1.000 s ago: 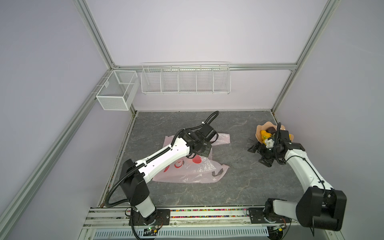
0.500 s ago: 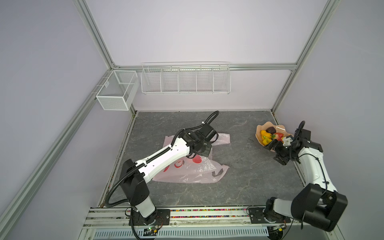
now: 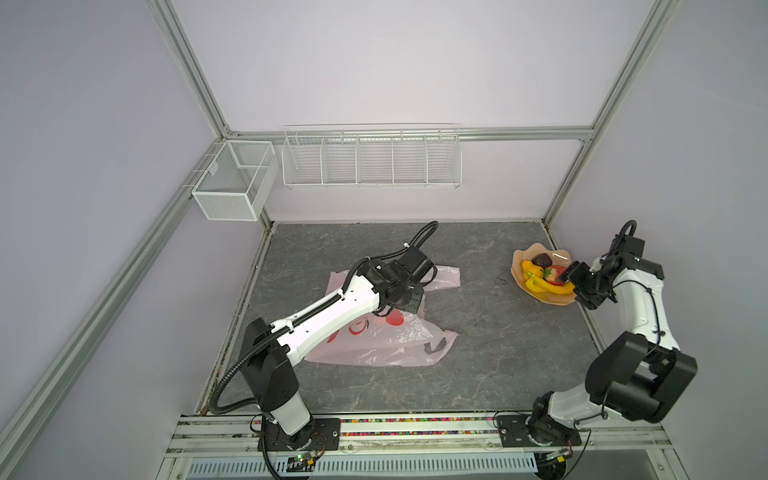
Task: Place the fruits into the plastic bag
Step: 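Lower the open right gripper over the red strawberry in the bowl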
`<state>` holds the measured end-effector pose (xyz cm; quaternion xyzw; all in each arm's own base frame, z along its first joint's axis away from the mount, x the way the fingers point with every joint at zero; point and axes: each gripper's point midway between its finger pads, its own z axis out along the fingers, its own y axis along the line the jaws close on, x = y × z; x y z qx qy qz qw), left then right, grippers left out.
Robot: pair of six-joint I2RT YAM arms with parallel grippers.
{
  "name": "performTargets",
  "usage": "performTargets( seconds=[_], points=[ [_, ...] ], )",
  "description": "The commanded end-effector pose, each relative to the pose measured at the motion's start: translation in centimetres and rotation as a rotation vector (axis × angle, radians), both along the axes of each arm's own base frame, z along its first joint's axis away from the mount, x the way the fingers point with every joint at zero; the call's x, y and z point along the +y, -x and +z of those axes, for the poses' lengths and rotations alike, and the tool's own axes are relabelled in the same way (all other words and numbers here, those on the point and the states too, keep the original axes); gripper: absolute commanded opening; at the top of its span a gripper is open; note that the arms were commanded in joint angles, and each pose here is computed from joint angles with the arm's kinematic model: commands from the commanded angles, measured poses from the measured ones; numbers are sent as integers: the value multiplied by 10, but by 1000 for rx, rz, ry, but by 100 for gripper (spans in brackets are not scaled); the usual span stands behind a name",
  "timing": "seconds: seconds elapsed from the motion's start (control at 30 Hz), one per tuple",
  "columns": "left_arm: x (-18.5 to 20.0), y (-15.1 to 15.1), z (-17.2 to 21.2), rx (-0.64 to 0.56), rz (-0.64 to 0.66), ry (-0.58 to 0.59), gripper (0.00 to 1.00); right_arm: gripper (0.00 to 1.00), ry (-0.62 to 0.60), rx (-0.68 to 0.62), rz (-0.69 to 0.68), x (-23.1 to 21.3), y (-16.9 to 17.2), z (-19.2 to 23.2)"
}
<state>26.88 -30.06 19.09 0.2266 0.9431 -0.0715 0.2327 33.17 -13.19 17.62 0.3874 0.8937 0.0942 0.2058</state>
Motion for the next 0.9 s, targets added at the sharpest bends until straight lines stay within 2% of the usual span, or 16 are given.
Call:
performTargets(
  seconds=[0.0,0.5,0.7,0.87],
  points=[
    [1,2,6,1,0,14,0,76,97,73,-53,-25,4,-4],
    [0,2,12,15,-19,-23,0,75,219,161,-88,-65,-15,-31],
    [0,1,10,21,-6,-24,0,70,183,146,-66,-64,-37,-40],
    [-1,1,9,27,4,-23,0,69,147,134,-16,-51,-56,-50]
  ],
)
